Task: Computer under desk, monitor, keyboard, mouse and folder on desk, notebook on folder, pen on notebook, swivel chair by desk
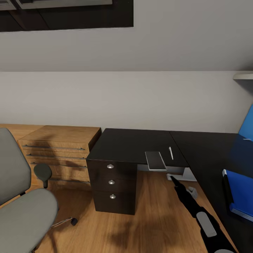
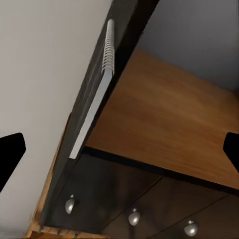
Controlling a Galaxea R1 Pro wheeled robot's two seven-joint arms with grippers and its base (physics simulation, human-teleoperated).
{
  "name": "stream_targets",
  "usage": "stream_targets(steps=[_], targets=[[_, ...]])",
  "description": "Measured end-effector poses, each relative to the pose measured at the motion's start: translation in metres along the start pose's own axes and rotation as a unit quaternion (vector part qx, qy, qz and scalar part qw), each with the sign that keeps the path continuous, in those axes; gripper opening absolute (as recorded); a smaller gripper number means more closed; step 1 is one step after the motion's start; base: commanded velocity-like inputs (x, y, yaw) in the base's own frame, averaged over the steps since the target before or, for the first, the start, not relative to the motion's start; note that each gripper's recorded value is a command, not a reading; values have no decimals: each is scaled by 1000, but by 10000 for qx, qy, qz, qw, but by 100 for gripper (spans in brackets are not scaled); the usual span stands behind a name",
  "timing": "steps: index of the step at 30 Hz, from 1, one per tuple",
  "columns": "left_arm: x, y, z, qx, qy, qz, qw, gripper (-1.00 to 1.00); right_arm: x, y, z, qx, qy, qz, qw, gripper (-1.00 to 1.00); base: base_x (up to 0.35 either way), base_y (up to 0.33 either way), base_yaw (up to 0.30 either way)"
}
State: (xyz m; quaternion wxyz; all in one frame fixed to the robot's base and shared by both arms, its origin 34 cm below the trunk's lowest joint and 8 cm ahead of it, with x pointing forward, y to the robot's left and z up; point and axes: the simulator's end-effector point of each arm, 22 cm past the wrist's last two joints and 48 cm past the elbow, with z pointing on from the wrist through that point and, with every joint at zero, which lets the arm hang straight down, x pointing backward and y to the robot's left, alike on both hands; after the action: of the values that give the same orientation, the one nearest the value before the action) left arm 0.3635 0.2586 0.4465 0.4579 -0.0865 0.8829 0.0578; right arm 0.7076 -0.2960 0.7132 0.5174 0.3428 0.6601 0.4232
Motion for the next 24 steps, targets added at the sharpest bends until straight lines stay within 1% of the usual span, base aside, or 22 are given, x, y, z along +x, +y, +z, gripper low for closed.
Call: stream_targets(steps=[3,7,11,16,24], targets=[[0,0,0,1,2,0,10000,100,-3,-3,0,60,-114,233,9996,100,0,0,0],[0,0,0,2,3,1,10000,100,0,-4,2,120,-157,388,9991,100,0,0,0],[0,0,0,0,2,0,10000,100,3,-5,4,167,-161,459,9987,100,0,0,0],[0,0,0,6,-5,3,10000,100,10,-12,5,348,-140,534,9979,100,0,0,0],[-1,0,0,14,-18,7,10000,100,17,-13,7,406,-107,609,9973,100,0,0,0]])
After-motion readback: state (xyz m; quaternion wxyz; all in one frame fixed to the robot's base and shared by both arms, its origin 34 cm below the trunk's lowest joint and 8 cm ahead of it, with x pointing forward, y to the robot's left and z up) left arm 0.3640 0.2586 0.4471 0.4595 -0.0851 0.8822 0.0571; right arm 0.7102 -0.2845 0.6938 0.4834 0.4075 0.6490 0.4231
